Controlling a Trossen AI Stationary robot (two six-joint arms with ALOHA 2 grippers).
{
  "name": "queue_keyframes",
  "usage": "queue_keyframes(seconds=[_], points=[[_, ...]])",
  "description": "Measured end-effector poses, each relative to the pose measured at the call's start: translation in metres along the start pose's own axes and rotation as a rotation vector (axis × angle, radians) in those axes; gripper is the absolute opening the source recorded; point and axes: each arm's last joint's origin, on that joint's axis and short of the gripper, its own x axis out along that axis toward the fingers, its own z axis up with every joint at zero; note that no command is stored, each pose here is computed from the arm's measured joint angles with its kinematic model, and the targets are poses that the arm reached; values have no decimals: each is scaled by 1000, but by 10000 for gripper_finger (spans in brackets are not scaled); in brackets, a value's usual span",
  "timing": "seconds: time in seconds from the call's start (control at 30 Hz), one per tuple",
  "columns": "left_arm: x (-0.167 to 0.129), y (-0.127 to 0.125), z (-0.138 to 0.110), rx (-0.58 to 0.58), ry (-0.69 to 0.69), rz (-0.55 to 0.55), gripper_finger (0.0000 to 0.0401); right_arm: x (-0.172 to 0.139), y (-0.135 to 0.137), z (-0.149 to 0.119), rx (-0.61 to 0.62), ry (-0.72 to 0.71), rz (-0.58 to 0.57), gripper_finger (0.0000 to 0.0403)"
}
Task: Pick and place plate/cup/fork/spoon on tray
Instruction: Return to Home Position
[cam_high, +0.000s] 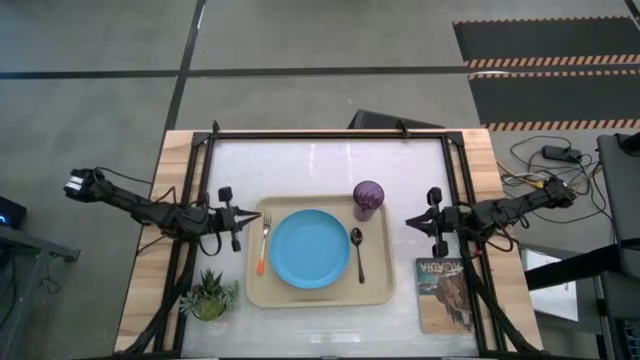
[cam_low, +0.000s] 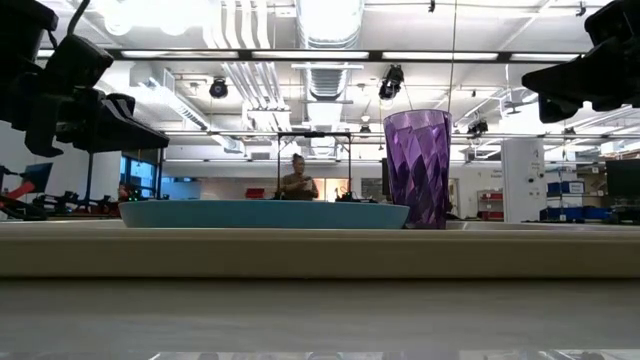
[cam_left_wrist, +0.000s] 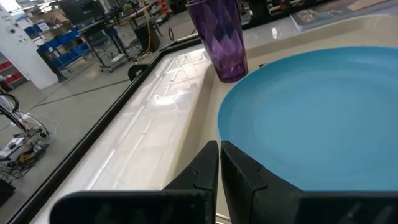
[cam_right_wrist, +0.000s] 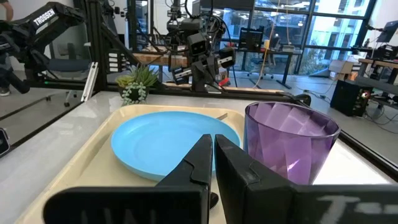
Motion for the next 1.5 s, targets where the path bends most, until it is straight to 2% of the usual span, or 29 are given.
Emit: queue_keyframes(seconds=[1.5], points=[[6,-6,-10,70,104,-20,0,0,0,0,0,1,0,9]])
